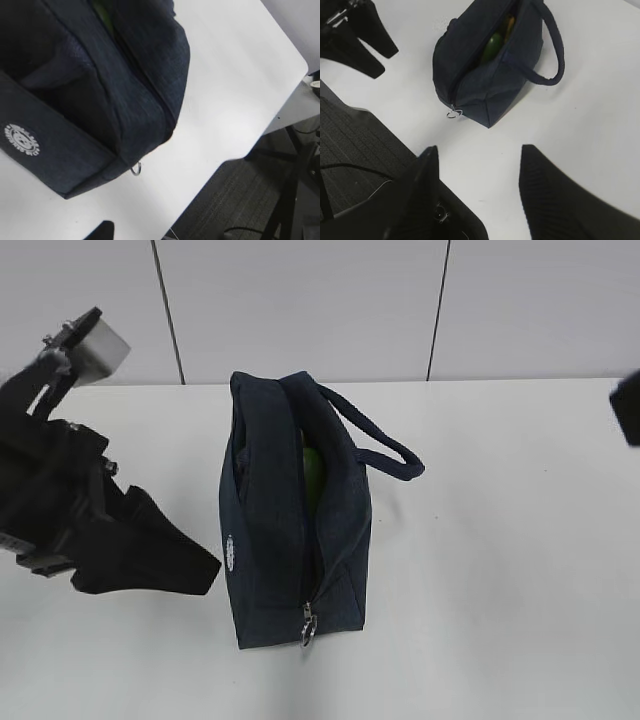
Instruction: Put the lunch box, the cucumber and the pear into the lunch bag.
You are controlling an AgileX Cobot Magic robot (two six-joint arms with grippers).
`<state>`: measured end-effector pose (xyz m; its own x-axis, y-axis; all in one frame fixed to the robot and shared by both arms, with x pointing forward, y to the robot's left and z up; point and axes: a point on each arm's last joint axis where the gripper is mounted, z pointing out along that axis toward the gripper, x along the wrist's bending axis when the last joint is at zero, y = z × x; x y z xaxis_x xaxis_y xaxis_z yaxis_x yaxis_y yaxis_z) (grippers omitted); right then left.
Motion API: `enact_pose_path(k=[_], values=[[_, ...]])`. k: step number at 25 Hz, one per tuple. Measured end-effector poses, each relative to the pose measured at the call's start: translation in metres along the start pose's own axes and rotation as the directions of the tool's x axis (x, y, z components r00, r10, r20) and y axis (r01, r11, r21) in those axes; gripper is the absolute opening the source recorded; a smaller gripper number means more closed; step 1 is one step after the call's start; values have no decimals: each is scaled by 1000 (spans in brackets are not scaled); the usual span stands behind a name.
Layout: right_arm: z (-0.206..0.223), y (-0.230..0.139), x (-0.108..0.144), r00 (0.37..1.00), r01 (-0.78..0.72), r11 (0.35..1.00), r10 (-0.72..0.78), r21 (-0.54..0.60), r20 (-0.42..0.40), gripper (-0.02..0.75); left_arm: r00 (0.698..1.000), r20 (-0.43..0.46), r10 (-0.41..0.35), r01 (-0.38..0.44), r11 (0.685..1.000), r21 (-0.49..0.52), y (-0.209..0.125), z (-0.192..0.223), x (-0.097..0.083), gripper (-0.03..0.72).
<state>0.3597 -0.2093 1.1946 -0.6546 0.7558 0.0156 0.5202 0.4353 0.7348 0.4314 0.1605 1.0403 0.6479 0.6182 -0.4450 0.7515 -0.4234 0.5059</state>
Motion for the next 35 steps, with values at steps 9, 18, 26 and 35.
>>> enact_pose_path(k=[9, 18, 26, 35], values=[[36, -59, 5, 997, -69, 979, 63, -193, -37, 403, 998, -46, -42, 38, 995, -89, 8, 0, 5, 371], [85, -89, -3, 999, -30, 945, 39, -326, 20, 403, 995, -21, -96, 92, 987, -135, 12, -1, 3, 344], [107, -99, -7, 995, -88, 954, 98, -288, 21, 403, 994, -10, -106, 103, 985, -140, 13, -1, 2, 342], [114, -102, -3, 978, -210, 950, 203, -231, -52, 403, 993, -32, -109, 102, 980, -170, 15, -1, 5, 342]])
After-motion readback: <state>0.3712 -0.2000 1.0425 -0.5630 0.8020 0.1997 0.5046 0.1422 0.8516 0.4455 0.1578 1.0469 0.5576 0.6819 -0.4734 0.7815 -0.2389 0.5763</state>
